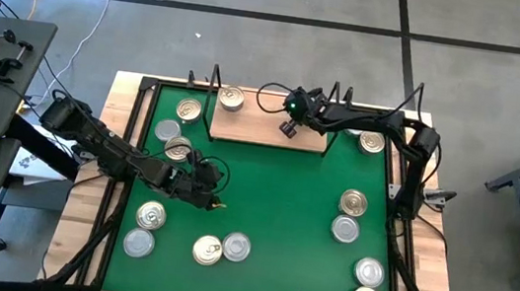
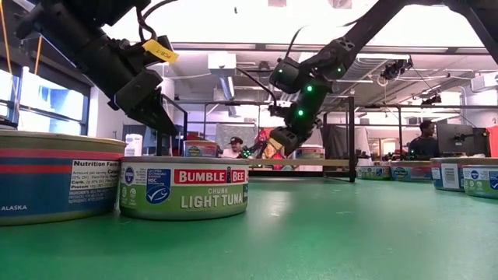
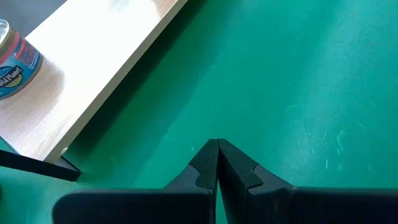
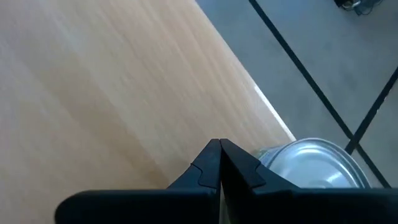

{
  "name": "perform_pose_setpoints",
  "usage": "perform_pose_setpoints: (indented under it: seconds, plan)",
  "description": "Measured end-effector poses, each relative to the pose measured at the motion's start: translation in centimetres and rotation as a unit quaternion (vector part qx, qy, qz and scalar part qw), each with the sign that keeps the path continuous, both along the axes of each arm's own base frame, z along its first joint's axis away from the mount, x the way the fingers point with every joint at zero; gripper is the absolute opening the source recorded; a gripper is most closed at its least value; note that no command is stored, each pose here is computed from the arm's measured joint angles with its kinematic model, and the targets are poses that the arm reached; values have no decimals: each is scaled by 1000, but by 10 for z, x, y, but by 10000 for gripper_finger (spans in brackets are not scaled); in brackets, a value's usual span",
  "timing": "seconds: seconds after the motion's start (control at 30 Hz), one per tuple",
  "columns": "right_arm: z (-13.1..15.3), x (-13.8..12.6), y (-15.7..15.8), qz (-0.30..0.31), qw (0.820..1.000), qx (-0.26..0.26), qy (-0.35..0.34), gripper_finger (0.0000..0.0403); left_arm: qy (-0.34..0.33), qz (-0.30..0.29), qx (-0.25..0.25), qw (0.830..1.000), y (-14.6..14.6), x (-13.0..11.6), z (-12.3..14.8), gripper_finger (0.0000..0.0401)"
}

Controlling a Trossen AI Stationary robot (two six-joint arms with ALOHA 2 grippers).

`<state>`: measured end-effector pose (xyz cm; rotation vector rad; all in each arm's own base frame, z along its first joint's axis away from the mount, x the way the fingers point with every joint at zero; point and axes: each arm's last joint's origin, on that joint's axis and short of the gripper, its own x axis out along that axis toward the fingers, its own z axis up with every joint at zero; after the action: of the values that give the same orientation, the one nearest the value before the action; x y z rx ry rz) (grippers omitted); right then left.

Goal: Stack canned seafood by type on shelf
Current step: Put the green white tuna can on the shelf, then put the blue pink tuna can on the shelf

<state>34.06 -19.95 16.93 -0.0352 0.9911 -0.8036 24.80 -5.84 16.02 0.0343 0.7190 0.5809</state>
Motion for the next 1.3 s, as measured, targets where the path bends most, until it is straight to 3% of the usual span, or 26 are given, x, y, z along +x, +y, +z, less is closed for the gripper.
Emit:
perform_pose_setpoints:
  seconds: [0.3,0.47,0.67,0.8,0.87,1.17,1.3]
  plan:
    - [26,10,27,52,998,-25,-25,0,0,0,0,1000,0,0,0,0]
    - [43,15,82,136,990,-34,-30,0,-5,4,-7,1000,-1,0,0,0]
    - [37,-3,179,295,955,27,-32,0,-10,-5,-10,1000,-7,-1,0,0]
    - [18,-19,231,354,926,110,-71,0,-25,-17,-16,999,-14,-1,2,0]
    - [9,-24,250,372,915,124,-98,0,-38,-27,-21,999,-19,0,3,0]
    - [-14,-31,290,384,878,121,-260,5,-45,-192,-34,980,-86,-9,33,0]
    - [-15,-25,300,402,856,121,-303,37,-71,-223,-86,968,-120,-24,46,0]
